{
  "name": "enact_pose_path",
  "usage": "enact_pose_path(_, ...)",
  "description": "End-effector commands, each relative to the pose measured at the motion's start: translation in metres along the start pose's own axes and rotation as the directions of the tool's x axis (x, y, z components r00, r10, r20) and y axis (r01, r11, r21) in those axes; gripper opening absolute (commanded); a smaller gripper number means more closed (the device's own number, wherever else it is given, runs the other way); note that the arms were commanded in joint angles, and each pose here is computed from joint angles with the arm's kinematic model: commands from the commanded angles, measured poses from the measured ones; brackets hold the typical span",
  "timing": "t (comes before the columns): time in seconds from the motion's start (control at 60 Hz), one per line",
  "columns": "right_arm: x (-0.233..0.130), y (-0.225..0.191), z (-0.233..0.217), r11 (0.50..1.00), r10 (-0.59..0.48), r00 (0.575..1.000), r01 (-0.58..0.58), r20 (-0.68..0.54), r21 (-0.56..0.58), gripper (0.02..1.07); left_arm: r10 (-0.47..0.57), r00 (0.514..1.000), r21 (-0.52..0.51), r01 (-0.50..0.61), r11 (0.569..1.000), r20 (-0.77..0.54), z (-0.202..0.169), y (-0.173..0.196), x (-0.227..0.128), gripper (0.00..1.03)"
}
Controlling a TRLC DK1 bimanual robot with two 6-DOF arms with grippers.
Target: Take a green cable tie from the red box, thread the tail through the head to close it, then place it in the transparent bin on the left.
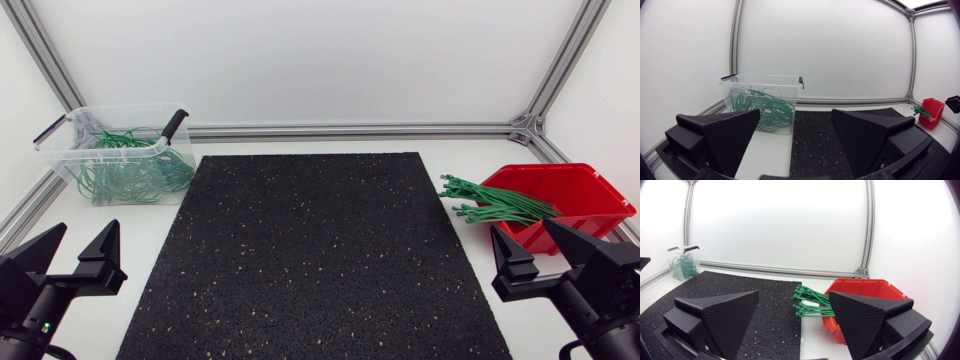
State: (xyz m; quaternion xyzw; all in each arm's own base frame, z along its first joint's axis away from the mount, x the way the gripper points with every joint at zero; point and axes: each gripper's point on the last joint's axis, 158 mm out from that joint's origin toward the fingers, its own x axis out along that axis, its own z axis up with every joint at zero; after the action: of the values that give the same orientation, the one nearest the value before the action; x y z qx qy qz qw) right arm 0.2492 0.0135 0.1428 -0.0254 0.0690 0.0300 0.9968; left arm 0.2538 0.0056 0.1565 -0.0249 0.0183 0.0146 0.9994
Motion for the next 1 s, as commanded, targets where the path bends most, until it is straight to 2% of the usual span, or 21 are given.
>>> enact_pose_path(0.0,-0.001,0.002,-0.014,1.000,0.008,0.999,-0.007,-0.051,0.014,1.04,0.005,0.999,-0.009,-0.005,1.000,-0.053,-0.023,0.001,0.002,0.99)
enact_pose_path(0.667,-0.001,0.002,-0.008,1.000,0.007,1.000,-0.006,-0.029,0.013,1.04,0.003,0.999,-0.009,-0.004,1.000,-0.052,-0.023,0.001,0.002,0.99)
enact_pose_path(0.983,-0.016,-0.003,0.054,1.000,-0.005,0.997,0.004,0.082,0.004,1.04,0.005,0.999,-0.009,-0.005,1.000,-0.053,-0.023,0.001,0.002,0.99)
